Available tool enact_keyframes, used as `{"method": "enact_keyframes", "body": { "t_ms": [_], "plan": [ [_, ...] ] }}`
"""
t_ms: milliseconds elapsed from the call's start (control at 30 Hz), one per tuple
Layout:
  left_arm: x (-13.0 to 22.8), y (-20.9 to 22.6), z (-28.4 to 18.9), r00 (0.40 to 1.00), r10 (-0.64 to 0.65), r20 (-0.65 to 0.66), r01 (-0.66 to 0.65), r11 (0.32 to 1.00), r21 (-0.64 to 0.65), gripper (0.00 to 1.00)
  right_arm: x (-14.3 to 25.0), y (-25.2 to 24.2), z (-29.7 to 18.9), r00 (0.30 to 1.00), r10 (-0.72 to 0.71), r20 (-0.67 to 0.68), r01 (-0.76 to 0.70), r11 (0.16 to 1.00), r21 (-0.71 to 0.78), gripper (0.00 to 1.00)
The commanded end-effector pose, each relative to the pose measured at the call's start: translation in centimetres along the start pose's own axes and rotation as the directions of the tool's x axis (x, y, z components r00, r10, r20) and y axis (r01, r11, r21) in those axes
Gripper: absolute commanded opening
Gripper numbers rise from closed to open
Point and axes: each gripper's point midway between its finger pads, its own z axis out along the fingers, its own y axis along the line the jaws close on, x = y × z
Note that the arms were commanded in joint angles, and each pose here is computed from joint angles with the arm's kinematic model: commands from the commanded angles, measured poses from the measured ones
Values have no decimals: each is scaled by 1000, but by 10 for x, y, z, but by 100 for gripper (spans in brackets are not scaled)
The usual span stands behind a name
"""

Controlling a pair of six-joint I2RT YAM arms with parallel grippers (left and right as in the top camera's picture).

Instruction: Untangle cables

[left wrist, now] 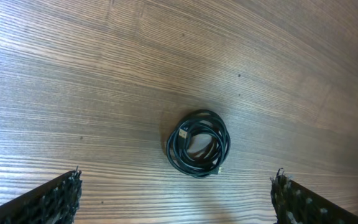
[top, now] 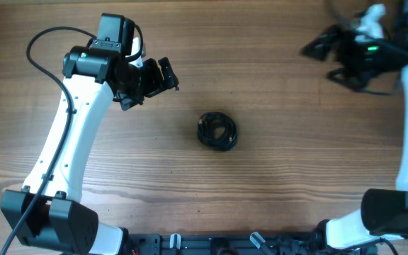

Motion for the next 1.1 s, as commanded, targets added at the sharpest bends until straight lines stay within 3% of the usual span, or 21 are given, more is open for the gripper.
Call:
{"method": "enact_keyframes", "body": {
  "t_ms": [0, 133, 267, 400, 600, 833, 967, 1067],
  "plan": [
    [-3, -2, -9, 999, 10, 33, -10, 1000, 0, 100, 20, 10, 50, 998, -2, -64, 7, 997, 81, 100],
    [-3, -2, -9, 999, 9, 33, -9, 1000, 0, 100, 43, 13, 91, 996, -42, -85, 58, 980, 191, 100],
    [-3, -2, -10, 999, 9, 33, -9, 1000, 0, 100, 66, 10, 125, 986, -97, -135, 124, 969, 212, 100],
    [2, 0, -9, 1000, 4, 12, -4, 1000, -7, 100, 78, -5, 151, 988, -37, -148, 69, 974, 215, 100],
    [4, 1, -9, 1000, 2, 4, -2, 1000, -12, 100, 87, -12, 162, 985, -39, -166, 76, 972, 221, 100],
    [9, 5, -7, 1000, -7, -22, 7, 1000, -28, 100, 112, 19, 178, 971, -133, -197, 168, 970, 174, 100],
    [11, 7, -6, 999, -11, -33, 10, 999, -36, 100, 121, 26, 181, 982, -25, -188, 61, 980, 191, 100],
    [8, 12, -4, 1000, -13, -20, 11, 998, -66, 100, 118, 28, 182, 984, -33, -176, 66, 981, 183, 100]
  ]
}}
